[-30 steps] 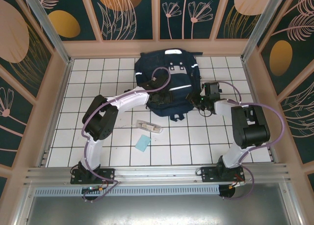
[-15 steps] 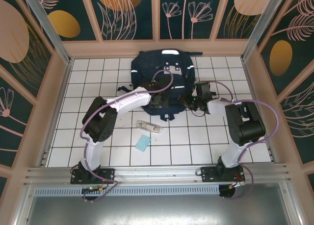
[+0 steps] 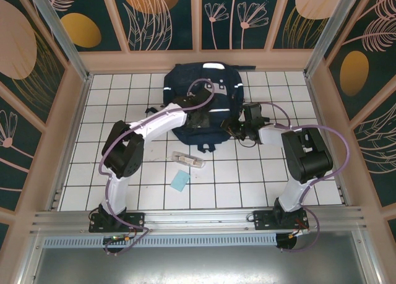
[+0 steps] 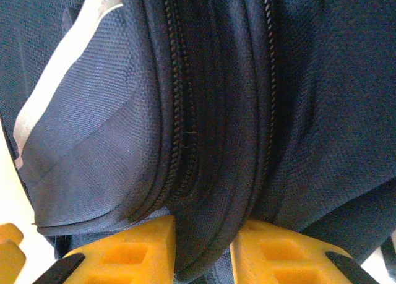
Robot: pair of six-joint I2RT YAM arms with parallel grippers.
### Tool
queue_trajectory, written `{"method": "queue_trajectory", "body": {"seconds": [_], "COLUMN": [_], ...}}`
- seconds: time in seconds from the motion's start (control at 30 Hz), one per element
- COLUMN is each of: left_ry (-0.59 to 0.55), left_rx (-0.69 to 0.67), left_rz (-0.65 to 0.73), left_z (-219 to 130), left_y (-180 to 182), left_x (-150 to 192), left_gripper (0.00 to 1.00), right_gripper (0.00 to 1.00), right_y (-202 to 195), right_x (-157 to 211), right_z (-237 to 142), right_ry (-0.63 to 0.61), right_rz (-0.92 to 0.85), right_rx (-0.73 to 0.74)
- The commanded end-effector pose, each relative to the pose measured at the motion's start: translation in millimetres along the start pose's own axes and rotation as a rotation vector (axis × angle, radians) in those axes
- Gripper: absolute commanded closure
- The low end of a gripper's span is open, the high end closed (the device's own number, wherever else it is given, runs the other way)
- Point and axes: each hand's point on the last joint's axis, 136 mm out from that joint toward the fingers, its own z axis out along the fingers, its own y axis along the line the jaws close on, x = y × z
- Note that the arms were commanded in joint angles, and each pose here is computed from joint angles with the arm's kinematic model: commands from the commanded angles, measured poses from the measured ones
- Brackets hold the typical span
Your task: Pack the student bag
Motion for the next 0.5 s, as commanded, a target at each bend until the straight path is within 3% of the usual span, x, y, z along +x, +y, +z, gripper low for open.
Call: {"method": "queue_trajectory", "body": {"seconds": [0.0, 0.47], "left_ry": [0.022, 0.103], "left_rx": [-0.030, -0.074], "left_rz": [0.023, 0.028], "left_z": [8, 26], "left_y": [8, 35], "left_x": [4, 39], "left_gripper": [0.41, 0.41], "right_gripper": [0.71, 0.71], "right_y": [-1, -3], "right_x": [17, 14], "right_z": [10, 12], "right_ry": [0.062, 0.060], "right_rz": [-0.001, -0.007], "right_rx": [0.007, 0.026]}}
